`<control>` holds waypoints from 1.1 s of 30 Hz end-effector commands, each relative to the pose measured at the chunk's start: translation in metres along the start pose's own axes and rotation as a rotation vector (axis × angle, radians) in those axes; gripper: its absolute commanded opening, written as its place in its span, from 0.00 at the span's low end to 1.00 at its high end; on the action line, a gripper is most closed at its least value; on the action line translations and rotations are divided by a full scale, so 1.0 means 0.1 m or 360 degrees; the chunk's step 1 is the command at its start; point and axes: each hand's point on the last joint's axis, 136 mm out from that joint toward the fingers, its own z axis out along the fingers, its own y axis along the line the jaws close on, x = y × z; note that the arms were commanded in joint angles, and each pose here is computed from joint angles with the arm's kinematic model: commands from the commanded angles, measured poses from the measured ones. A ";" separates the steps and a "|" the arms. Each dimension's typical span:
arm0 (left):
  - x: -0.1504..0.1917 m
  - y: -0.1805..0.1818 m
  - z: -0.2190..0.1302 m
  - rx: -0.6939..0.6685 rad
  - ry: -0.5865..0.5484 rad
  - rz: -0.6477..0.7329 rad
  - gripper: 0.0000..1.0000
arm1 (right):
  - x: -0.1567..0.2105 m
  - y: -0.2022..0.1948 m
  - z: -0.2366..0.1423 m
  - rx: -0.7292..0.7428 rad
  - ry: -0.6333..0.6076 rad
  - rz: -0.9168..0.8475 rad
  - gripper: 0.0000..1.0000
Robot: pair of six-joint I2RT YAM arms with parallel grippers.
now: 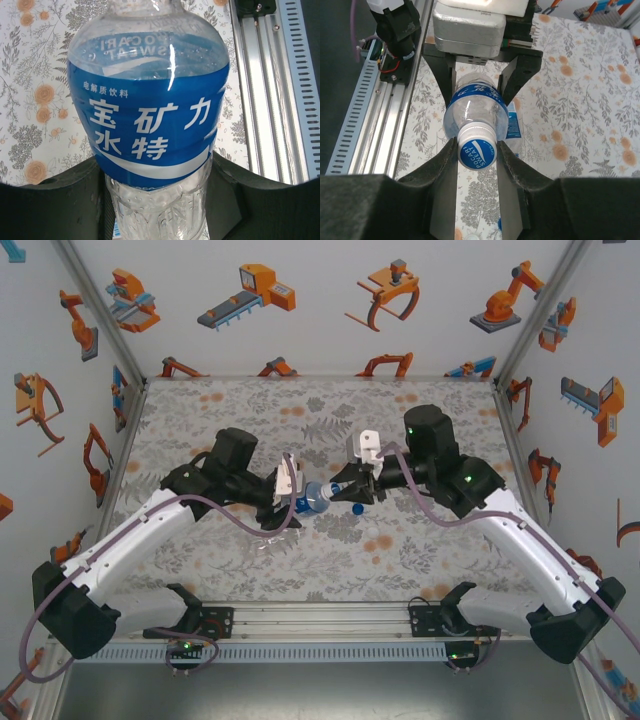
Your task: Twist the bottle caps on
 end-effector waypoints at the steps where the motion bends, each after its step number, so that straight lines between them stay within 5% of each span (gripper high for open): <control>1: -0.19 0.05 -0.03 -0.0019 -0.0079 0.0073 0.00 | 0.08 -0.18 0.02 0.0152 0.0030 0.0312 0.00; 8: -0.10 0.58 0.06 -0.0361 0.0011 0.0048 0.00 | 0.65 -0.77 -0.21 0.0947 0.0007 0.1728 0.00; 12: -0.04 0.81 0.07 -0.0514 0.0065 0.0037 0.00 | 0.91 -0.79 -0.24 0.1126 -0.0145 0.2439 0.00; 15: -0.02 0.87 0.09 -0.0552 0.0077 0.0030 0.00 | 0.96 -0.83 -0.21 0.1152 -0.0244 0.2656 0.00; 20: -0.03 0.86 0.12 -0.0523 0.0056 0.0025 0.00 | 0.71 -0.93 -0.28 0.1113 -0.0373 0.2420 0.00; 24: -0.06 0.71 0.14 -0.0397 0.0027 0.0066 0.00 | 0.38 -0.90 -0.31 0.0984 -0.0322 0.1864 0.38; 26: -0.09 0.61 0.13 -0.0331 0.0010 0.0080 0.00 | 0.22 -0.80 -0.29 0.0876 -0.0256 0.1566 0.48; 33: -0.16 0.25 0.06 -0.0106 -0.0045 0.0110 0.00 | -0.14 -0.22 -0.23 0.0358 -0.0033 0.0528 0.57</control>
